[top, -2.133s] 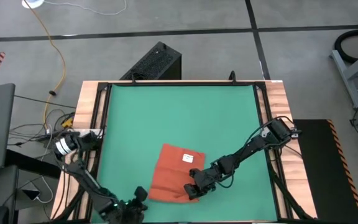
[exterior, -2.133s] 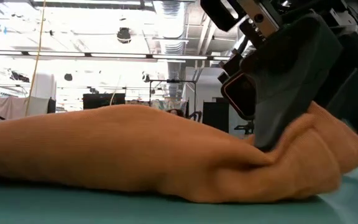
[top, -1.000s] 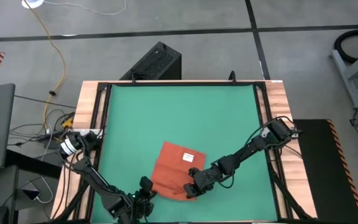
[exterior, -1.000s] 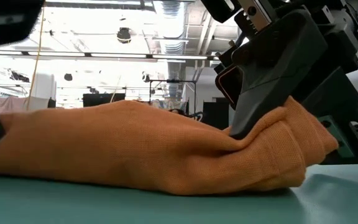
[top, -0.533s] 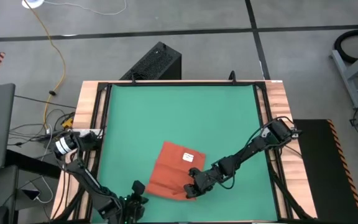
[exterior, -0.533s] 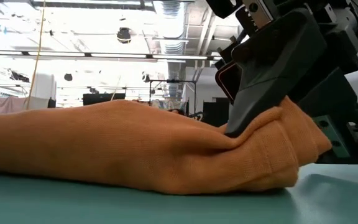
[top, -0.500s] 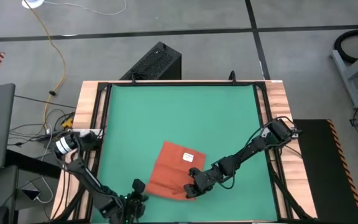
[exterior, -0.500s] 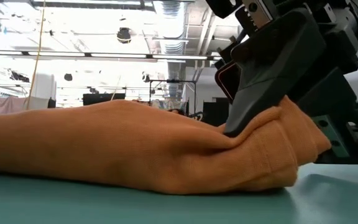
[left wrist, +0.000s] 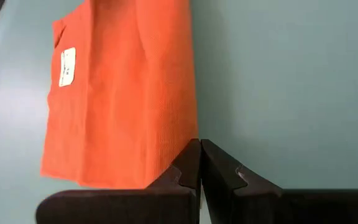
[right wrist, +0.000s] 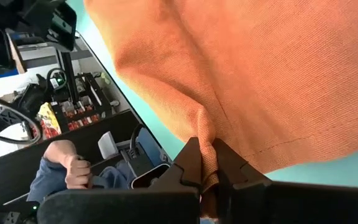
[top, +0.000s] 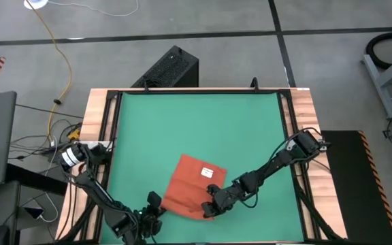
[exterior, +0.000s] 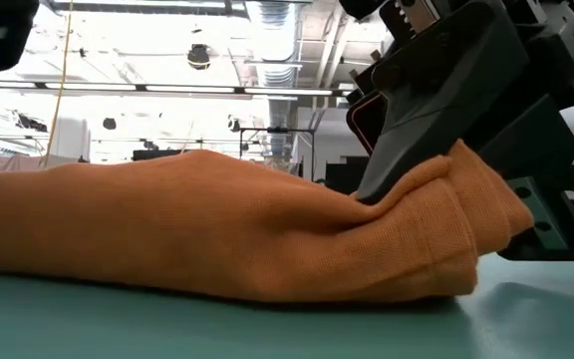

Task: Roll towel
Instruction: Roll the orange towel

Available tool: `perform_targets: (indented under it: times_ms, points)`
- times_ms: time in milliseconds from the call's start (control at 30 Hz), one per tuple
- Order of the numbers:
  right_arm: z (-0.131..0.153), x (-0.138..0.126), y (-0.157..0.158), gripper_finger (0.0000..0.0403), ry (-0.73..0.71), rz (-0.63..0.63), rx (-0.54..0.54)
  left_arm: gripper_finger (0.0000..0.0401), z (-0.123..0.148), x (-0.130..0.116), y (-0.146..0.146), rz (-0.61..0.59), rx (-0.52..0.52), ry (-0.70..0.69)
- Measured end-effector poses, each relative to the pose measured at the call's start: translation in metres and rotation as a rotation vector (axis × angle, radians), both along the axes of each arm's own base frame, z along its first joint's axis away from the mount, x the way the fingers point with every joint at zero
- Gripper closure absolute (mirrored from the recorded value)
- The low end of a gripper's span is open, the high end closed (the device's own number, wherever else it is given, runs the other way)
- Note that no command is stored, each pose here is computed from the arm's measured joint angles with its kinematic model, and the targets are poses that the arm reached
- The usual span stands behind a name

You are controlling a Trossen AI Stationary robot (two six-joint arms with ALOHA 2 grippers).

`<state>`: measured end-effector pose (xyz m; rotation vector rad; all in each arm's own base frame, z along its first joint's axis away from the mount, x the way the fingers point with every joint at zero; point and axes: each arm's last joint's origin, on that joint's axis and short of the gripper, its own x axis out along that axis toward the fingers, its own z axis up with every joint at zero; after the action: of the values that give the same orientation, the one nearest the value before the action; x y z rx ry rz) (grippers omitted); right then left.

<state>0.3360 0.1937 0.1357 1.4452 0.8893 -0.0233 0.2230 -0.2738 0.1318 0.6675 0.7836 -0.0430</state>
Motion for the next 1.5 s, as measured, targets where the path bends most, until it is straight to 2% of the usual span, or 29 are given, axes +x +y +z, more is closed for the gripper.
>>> perform_targets:
  times_ms: [233,500,1067,1333,1500]
  points:
    - [0.0,0.0,0.0,0.0381,-0.009,0.0,-0.005,0.0401,-0.006,0.013,0.017,0.045,0.029,0.004]
    - [0.0,0.0,0.0,0.0381,-0.011,-0.001,-0.006,0.0401,-0.005,0.025,0.024,0.033,0.041,-0.005]
    - [0.0,0.0,0.0,0.0381,-0.006,-0.028,-0.009,0.0401,-0.011,0.033,0.037,0.003,0.092,0.026]
    - [-0.001,0.001,-0.002,0.0341,-0.054,-0.024,-0.11,0.0401,-0.016,0.048,0.055,0.032,-0.041,0.096]
    - [-0.007,-0.005,-0.002,0.0335,0.012,-0.007,-0.159,0.0401,-0.025,0.05,0.067,0.05,-0.101,0.096]
